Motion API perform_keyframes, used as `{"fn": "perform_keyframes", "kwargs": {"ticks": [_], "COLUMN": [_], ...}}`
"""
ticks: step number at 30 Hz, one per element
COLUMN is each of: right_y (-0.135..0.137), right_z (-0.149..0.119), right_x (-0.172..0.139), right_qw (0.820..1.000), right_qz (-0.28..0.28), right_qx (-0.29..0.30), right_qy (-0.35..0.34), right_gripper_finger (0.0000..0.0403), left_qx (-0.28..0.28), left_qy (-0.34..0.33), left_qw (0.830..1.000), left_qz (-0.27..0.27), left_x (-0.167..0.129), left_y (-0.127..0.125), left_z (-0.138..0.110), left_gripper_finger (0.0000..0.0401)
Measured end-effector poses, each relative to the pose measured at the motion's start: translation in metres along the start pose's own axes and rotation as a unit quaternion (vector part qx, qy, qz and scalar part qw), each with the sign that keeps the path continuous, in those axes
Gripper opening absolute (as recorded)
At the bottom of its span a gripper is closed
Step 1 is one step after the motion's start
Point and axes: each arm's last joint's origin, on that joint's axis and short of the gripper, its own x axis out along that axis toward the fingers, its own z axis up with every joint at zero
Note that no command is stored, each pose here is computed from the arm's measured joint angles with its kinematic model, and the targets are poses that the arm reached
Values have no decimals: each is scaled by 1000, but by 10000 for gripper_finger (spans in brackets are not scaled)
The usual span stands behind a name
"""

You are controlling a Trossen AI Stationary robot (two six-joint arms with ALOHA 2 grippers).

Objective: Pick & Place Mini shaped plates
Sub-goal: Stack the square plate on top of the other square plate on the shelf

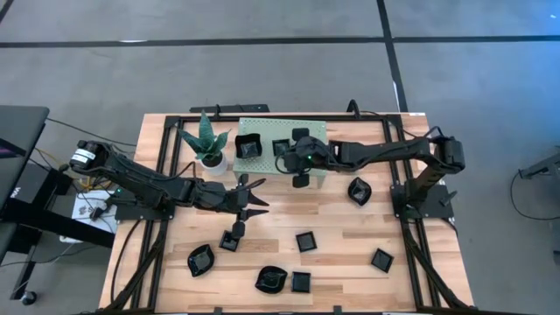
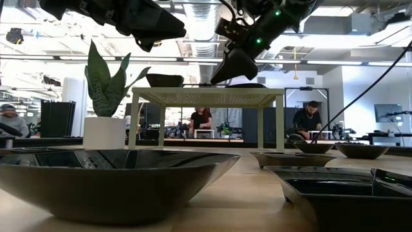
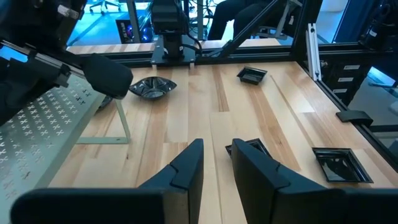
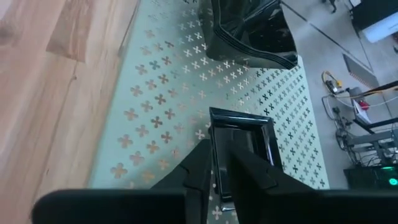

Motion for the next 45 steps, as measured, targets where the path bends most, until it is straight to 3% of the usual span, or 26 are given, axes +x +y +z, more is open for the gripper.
{"fn": "perform_keyframes", "kwargs": {"ticks": [9, 13, 18, 22, 26, 35, 45], "right_y": [24, 39, 69, 97, 127, 184, 229], "right_z": [20, 28, 31, 28, 25, 21, 9], "right_x": [-24, -47, -75, -91, -101, -95, -74], "right_qw": [996, 996, 992, 975, 964, 947, 936], "right_qz": [1, 22, 118, 220, 264, 312, 330], "right_qx": [-81, -86, -41, -12, -8, -19, 4], "right_qy": [-24, -32, -29, -4, 34, 75, 118], "right_gripper_finger": [61, 64, 64, 64, 65, 119, 182], "left_qx": [0, 0, -2, -2, -3, -54, -52], "left_qy": [0, -1, -1, -1, -1, 22, 37], "left_qw": [1000, 1000, 1000, 1000, 1000, 998, 998], "left_qz": [0, 0, 0, 0, 0, 0, 1], "left_x": [0, 0, 0, 0, 0, 0, -1], "left_y": [0, 0, 0, 0, 0, 0, 0], "left_z": [0, 0, 0, 0, 0, -4, -10], "left_gripper_finger": [85, 85, 85, 85, 85, 85, 85]}}
